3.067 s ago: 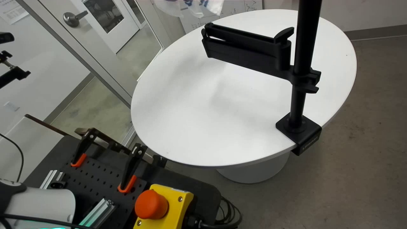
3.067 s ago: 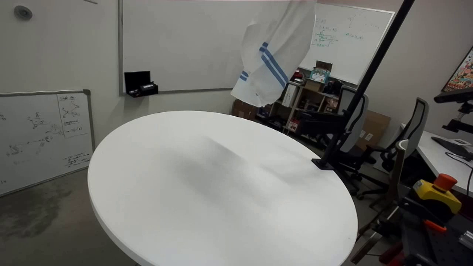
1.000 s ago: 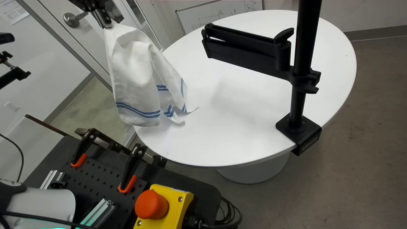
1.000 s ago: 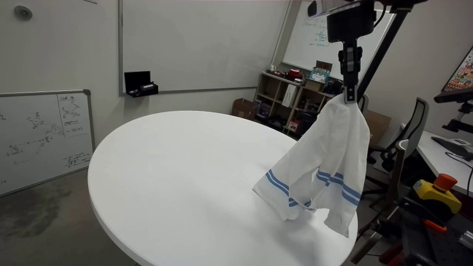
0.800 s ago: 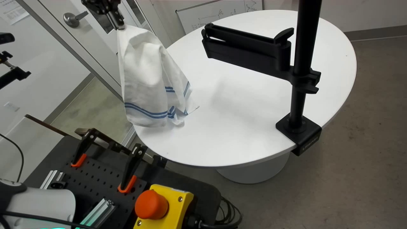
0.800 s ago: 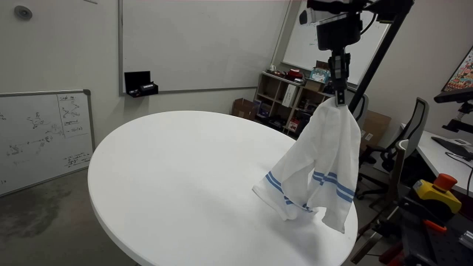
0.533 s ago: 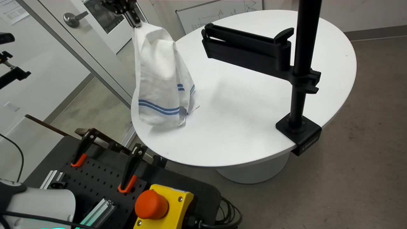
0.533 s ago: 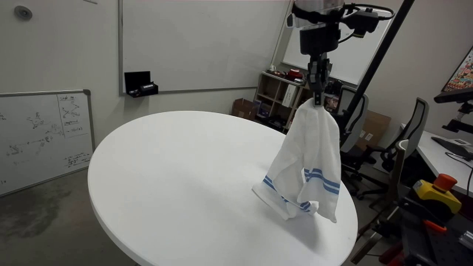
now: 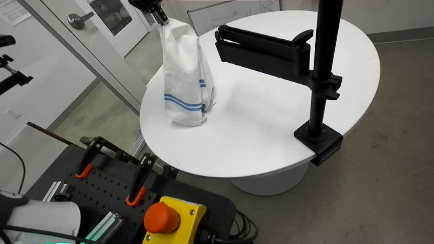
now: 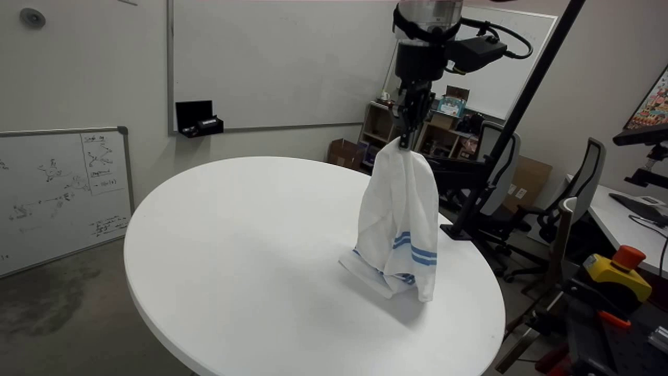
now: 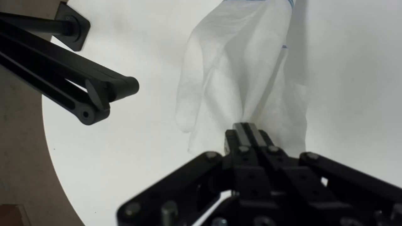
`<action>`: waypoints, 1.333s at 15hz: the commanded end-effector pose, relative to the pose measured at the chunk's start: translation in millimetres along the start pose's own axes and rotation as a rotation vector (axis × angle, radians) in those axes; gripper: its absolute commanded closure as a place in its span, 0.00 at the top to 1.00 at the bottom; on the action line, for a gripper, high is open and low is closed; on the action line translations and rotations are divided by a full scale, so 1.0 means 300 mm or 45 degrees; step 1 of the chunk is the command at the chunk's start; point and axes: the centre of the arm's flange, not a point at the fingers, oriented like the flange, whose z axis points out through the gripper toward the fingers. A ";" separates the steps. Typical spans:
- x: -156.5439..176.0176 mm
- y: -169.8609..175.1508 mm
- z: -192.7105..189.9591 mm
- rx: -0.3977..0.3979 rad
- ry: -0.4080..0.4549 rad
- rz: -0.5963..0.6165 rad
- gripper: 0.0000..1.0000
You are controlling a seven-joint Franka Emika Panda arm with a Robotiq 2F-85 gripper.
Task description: Pick up the towel and place it on the table
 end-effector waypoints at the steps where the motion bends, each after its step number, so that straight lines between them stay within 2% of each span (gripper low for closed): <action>1: 0.008 -0.025 0.025 -0.035 0.060 0.055 0.34; 6: 0.003 -0.033 0.028 -0.041 0.074 0.091 0.72; 10: -0.006 -0.027 0.001 -0.004 0.079 0.116 0.99; 14: -0.016 -0.013 -0.077 0.114 0.060 0.169 1.00; 15: 0.010 -0.021 -0.025 0.057 0.048 0.153 1.00; 20: 0.004 -0.015 -0.065 0.095 0.060 0.180 1.00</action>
